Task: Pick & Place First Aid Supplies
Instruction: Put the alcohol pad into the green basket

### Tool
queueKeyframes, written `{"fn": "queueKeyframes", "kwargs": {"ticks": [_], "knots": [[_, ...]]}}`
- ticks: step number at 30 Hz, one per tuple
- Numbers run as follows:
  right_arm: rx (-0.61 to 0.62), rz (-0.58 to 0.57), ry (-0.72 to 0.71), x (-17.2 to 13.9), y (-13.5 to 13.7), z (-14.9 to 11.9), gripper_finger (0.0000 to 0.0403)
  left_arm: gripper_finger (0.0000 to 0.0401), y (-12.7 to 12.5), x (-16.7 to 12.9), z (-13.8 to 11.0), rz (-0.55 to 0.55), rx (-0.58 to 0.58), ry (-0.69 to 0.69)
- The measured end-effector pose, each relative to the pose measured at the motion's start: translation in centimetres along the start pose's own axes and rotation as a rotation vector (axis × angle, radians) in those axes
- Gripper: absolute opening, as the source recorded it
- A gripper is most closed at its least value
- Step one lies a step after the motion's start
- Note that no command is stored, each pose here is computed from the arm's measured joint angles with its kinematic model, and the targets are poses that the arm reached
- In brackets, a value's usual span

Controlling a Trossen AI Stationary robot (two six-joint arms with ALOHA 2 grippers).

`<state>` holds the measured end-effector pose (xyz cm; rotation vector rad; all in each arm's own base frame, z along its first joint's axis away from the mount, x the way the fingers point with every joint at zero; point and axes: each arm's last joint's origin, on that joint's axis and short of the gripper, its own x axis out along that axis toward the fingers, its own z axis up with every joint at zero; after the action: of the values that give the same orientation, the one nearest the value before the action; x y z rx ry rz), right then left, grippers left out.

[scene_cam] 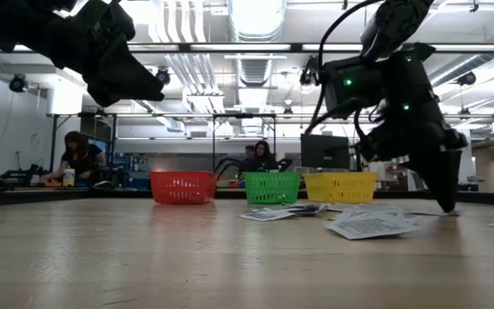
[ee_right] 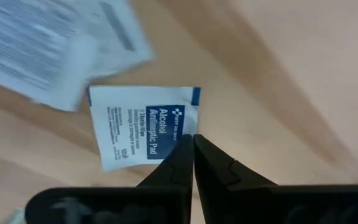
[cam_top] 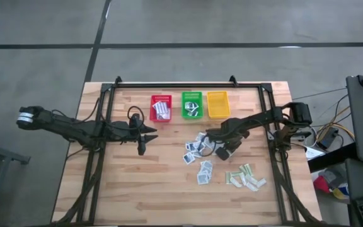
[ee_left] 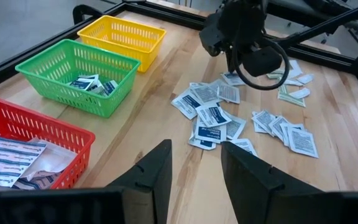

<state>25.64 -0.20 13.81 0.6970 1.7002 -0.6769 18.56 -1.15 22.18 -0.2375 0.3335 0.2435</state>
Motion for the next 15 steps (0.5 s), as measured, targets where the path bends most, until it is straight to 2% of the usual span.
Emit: {"fn": "queueKeyframes", "kwargs": {"ticks": [4, 15], "knots": [[-0.009, -0.098, 0.014, -0.3, -0.8, -0.5, 0.0008, 0.0133, 0.0, 0.0, 0.0, 0.0, 0.0, 0.0], [-0.066, -0.057, -0.023, -1.3, -1.0, -0.9, 0.0008, 0.0133, 0.0, 0.0, 0.0, 0.0, 0.0, 0.0]]}}
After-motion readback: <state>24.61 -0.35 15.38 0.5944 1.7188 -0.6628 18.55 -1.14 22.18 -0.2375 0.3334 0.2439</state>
